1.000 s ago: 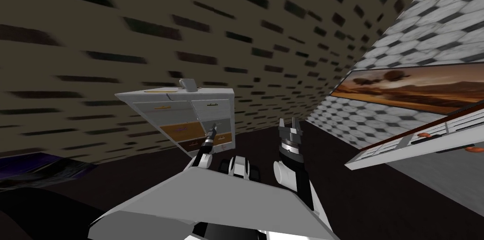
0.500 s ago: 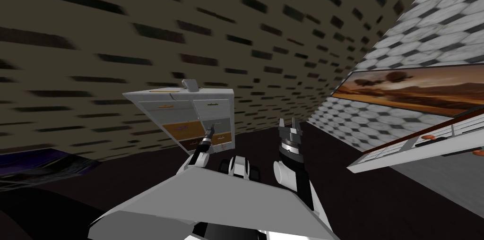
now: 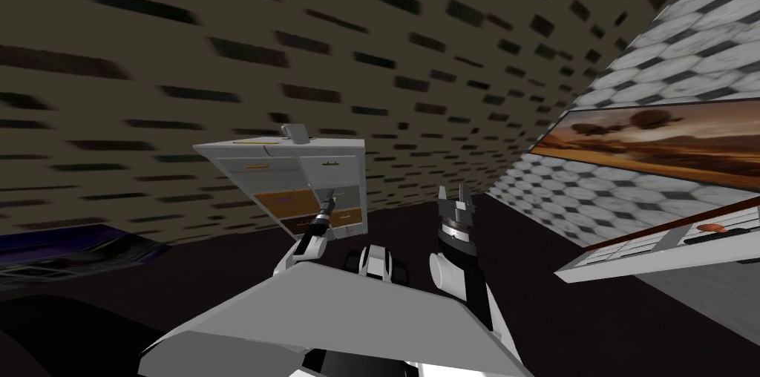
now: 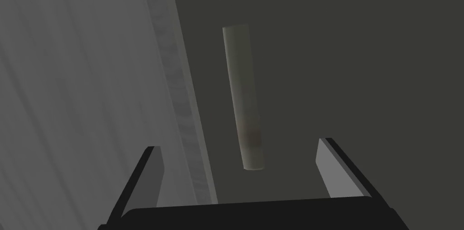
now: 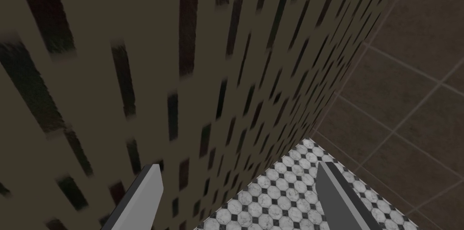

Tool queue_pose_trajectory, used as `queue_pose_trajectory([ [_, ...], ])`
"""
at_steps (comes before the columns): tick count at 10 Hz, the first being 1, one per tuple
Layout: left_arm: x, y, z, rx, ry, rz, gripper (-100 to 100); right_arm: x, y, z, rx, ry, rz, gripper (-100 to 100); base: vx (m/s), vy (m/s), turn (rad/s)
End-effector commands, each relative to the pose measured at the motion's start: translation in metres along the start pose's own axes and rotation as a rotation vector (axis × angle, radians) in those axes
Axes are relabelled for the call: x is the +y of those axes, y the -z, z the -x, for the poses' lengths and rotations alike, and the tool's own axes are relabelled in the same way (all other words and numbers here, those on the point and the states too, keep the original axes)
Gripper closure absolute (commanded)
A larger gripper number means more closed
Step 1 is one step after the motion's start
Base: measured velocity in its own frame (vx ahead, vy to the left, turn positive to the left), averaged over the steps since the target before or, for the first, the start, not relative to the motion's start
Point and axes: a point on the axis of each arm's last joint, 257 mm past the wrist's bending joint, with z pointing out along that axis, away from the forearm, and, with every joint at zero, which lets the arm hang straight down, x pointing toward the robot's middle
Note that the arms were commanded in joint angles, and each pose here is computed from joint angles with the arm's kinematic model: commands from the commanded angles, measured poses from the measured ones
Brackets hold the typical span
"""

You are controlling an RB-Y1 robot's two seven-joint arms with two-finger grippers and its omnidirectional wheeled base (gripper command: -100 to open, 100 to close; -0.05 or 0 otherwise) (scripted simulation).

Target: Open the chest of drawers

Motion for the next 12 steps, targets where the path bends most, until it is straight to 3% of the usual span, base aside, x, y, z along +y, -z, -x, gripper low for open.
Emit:
queue_pose_trajectory([
  [1, -0.003, -0.006, 0.01, -0.008, -0.014, 0.017, -100, 0.0, 0.0, 0.0, 0.0, 0.0, 0.0, 0, 0.01, -0.077, 0.061],
  [6, 0.006, -0.003, -0.003, -0.06, 0.076, 0.062, -100, 0.0, 0.0, 0.0, 0.0, 0.0, 0.0, 0, 0.012, -0.054, 0.039],
  [9, 0.001, -0.005, 0.0, -0.057, 0.066, 0.057, -100, 0.0, 0.0, 0.0, 0.0, 0.0, 0.0, 0, 0.037, 0.0, -0.004],
  [10, 0.001, -0.006, 0.0, -0.057, 0.066, 0.058, 100, 0.0, 0.0, 0.0, 0.0, 0.0, 0.0, 0, 0.006, 0.001, 0.001],
  [12, -0.002, -0.003, 0.0, -0.055, 0.067, 0.056, 100, 0.0, 0.0, 0.0, 0.0, 0.0, 0.0, 0, -0.115, -0.039, 0.011],
])
